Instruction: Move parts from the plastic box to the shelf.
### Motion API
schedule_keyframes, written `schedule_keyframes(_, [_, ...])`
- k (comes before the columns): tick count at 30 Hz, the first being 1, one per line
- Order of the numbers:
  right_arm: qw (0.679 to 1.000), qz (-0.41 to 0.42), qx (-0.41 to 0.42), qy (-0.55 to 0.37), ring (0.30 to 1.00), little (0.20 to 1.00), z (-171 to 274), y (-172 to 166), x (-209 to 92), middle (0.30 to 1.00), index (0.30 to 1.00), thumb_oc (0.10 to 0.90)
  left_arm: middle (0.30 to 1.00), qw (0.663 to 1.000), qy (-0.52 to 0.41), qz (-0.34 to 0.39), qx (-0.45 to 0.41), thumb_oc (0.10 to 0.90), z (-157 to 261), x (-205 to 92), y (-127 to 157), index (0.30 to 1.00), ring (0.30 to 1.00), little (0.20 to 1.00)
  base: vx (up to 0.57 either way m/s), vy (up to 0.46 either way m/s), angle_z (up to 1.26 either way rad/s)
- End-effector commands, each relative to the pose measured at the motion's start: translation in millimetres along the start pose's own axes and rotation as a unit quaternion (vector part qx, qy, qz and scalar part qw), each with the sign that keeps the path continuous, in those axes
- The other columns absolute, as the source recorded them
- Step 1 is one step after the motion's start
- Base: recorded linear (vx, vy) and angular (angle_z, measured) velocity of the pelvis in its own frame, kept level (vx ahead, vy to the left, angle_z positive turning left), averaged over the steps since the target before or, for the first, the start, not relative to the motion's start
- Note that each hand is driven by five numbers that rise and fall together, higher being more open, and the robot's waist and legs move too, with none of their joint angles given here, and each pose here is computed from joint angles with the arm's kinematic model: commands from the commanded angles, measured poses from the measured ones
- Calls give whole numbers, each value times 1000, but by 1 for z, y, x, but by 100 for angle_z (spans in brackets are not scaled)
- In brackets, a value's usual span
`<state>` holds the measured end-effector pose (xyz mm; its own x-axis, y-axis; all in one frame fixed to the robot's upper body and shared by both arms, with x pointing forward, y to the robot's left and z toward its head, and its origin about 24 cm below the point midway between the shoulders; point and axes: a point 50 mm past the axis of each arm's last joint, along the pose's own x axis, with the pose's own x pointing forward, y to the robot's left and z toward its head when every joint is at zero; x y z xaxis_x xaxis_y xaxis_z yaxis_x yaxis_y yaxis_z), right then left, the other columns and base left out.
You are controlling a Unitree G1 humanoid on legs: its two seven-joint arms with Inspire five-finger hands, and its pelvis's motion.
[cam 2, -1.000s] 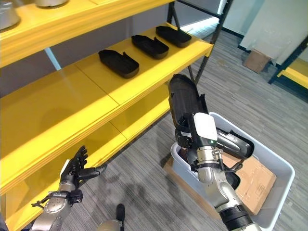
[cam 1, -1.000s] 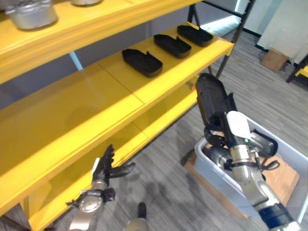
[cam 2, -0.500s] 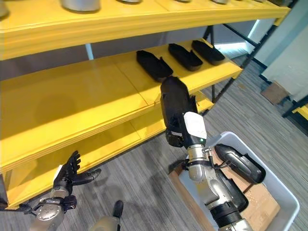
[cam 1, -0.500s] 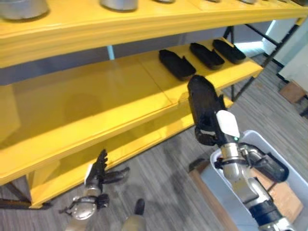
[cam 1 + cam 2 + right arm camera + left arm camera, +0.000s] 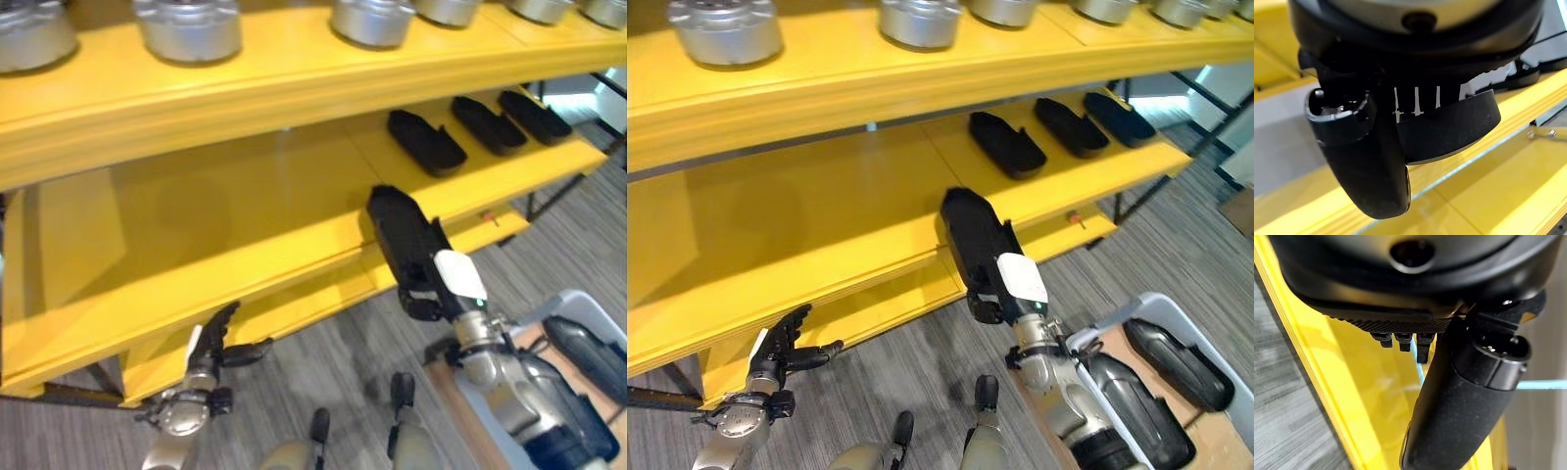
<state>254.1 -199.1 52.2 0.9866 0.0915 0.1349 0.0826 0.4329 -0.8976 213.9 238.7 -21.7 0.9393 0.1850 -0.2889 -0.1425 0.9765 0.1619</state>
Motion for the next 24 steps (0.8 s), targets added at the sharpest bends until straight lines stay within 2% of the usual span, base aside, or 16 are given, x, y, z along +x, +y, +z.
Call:
schedule_keyframes(1, [981,-176,10,-86,300,300,27,-74,35,300,300,400,1000,990,-138,-14,13,900,56,12,-1,1000,1000,1000,198,-214,86])
schedule_keyframes(12, [979,-171,33,-105,300,300,30,-77,38,300,300,400,1000,992,-127,12,-16,900,49,0,12,1000,1000,1000,177,-280,39])
schedule_keyframes(24, [971,-191,32,-139,300,300,41,-90,45,300,300,400,1000,992,-120,-1,-33,900,45,-1,3,1000,1000,1000,48,-111,20])
